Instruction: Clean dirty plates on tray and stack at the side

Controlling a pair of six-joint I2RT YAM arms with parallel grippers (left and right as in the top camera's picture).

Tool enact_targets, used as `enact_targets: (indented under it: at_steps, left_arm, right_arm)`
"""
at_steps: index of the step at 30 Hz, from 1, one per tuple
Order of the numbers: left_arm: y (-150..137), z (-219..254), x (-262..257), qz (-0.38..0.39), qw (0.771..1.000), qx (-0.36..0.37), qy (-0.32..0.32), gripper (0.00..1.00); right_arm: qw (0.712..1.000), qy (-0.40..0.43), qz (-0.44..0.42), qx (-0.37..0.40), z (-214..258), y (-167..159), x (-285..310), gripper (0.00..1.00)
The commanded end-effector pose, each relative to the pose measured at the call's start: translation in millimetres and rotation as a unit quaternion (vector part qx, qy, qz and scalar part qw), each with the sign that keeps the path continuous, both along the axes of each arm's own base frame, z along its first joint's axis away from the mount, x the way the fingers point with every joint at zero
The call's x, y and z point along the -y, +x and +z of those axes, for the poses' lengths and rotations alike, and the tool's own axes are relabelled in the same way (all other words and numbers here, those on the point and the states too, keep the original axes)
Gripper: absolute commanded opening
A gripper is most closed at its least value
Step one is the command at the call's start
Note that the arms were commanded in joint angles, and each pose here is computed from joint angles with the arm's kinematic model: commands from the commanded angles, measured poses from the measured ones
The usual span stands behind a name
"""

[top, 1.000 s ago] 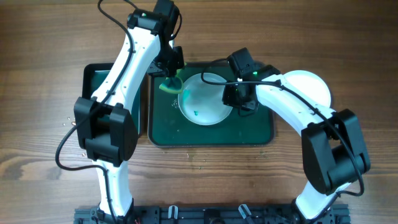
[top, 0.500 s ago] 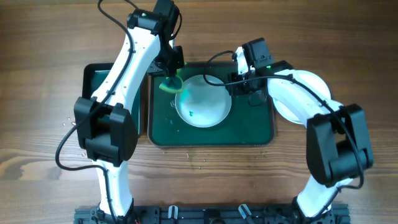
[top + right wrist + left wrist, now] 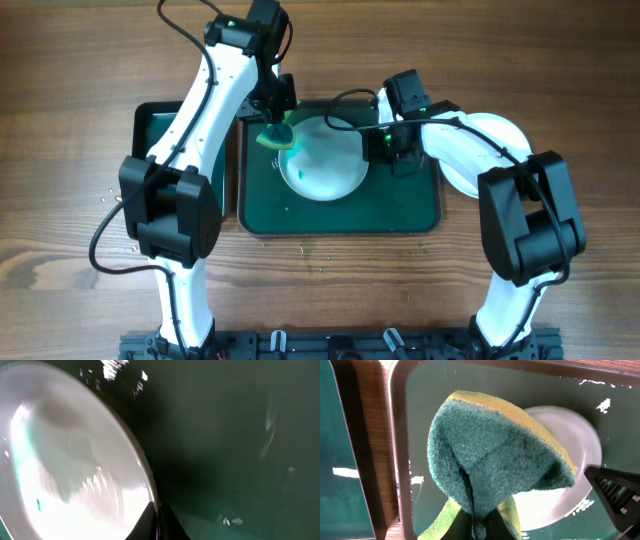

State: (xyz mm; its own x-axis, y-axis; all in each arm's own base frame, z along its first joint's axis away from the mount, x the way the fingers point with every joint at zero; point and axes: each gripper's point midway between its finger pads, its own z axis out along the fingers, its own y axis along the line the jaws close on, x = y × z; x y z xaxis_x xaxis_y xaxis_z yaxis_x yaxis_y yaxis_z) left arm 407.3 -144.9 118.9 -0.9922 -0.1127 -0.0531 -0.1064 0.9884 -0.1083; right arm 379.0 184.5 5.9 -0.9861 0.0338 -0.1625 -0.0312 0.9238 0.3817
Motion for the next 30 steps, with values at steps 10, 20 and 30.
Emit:
enact_targets:
  at_steps: [10,20,30]
  left_arm:
    - [-13,-37,31,-0.023,1.000,-0.004,-0.020,0.04]
    - [-9,-82,66,-0.107,0.990,0.007,-0.095,0.04]
    - [-21,-123,69,-0.108,0.988,-0.016,-0.107,0.04]
  right_arm:
    - [0.992,-0.048,-0.108,-0.054,-15,-10,22,0.04]
    - [0.992,-0.046,-0.104,-0.053,-15,-10,21,0.04]
    - [0.992,-0.046,-0.106,-0.054,-15,-10,21,0.04]
